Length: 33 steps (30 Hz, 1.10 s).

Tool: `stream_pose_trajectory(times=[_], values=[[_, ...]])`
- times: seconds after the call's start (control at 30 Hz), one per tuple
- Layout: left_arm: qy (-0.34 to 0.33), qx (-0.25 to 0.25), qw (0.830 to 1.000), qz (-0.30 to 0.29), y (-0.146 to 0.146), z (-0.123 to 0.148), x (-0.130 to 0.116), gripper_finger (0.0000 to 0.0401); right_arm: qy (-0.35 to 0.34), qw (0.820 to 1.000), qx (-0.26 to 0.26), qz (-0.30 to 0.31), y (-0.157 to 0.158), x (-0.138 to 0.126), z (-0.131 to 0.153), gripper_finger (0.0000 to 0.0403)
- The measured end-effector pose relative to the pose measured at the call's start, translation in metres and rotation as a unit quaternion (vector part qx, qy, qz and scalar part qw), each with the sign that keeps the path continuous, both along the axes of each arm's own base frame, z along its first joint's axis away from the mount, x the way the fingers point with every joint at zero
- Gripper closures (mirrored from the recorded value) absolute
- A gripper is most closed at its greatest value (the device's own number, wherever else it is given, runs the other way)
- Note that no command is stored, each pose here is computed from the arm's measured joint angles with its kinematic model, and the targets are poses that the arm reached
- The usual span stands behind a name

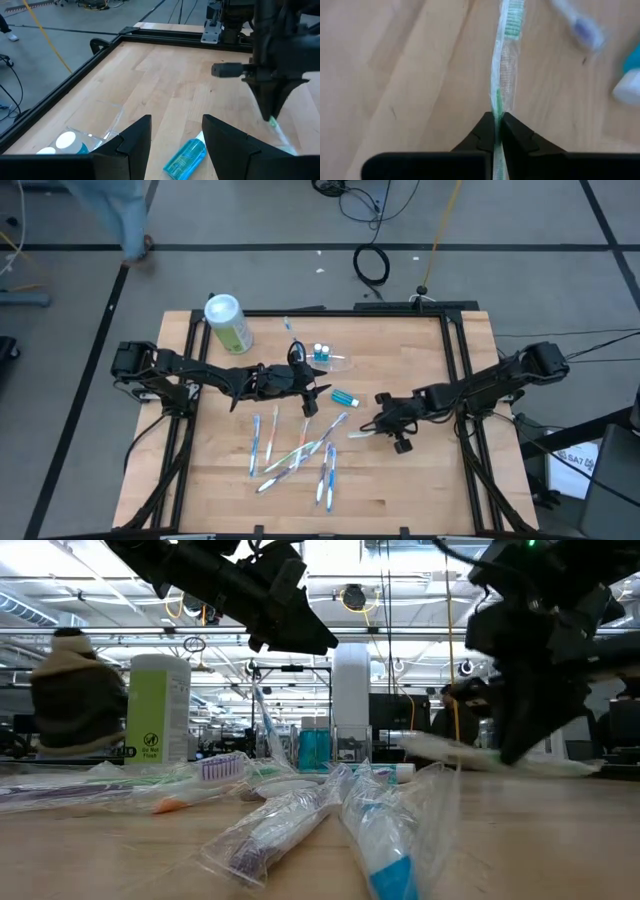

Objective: Pick & Place toothbrushing station
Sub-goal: Put the right green toothbrush into the transparent organizer

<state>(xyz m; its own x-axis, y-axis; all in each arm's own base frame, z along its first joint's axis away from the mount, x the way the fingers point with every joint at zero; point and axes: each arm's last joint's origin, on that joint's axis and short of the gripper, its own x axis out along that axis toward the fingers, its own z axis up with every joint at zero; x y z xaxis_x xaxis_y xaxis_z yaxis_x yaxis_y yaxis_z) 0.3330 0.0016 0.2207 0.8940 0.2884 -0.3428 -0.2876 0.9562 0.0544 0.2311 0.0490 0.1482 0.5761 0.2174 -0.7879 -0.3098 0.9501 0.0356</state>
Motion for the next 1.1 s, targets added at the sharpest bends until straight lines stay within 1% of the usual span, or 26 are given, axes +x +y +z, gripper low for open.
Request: stream_pose_trajectory(times=[0.27, 0.5, 0.67, 0.83, 1.1], values=[[-0.004, 0.000, 1.000, 0.000, 0.000, 0.001, 0.000, 0.0217, -0.065, 0.997, -0.019, -0.033, -0.004, -0.006, 0.025, 0.0395], [-0.008, -0.001, 1.000, 0.000, 0.000, 0.001, 0.001, 0.0217, -0.128, 0.987, -0.051, -0.080, -0.009, -0.012, 0.046, 0.0395], [-0.008, -0.001, 1.000, 0.000, 0.000, 0.001, 0.001, 0.0217, -0.182, 0.977, -0.046, -0.106, -0.016, -0.010, 0.059, 0.0395], [-0.009, -0.001, 1.000, 0.000, 0.000, 0.002, 0.001, 0.0217, -0.213, 0.962, -0.067, -0.157, -0.028, -0.006, 0.065, 0.0395], [-0.011, -0.002, 1.000, 0.001, 0.000, 0.002, 0.001, 0.0217, -0.298, 0.934, -0.062, -0.189, -0.043, 0.002, 0.082, 0.0395]])
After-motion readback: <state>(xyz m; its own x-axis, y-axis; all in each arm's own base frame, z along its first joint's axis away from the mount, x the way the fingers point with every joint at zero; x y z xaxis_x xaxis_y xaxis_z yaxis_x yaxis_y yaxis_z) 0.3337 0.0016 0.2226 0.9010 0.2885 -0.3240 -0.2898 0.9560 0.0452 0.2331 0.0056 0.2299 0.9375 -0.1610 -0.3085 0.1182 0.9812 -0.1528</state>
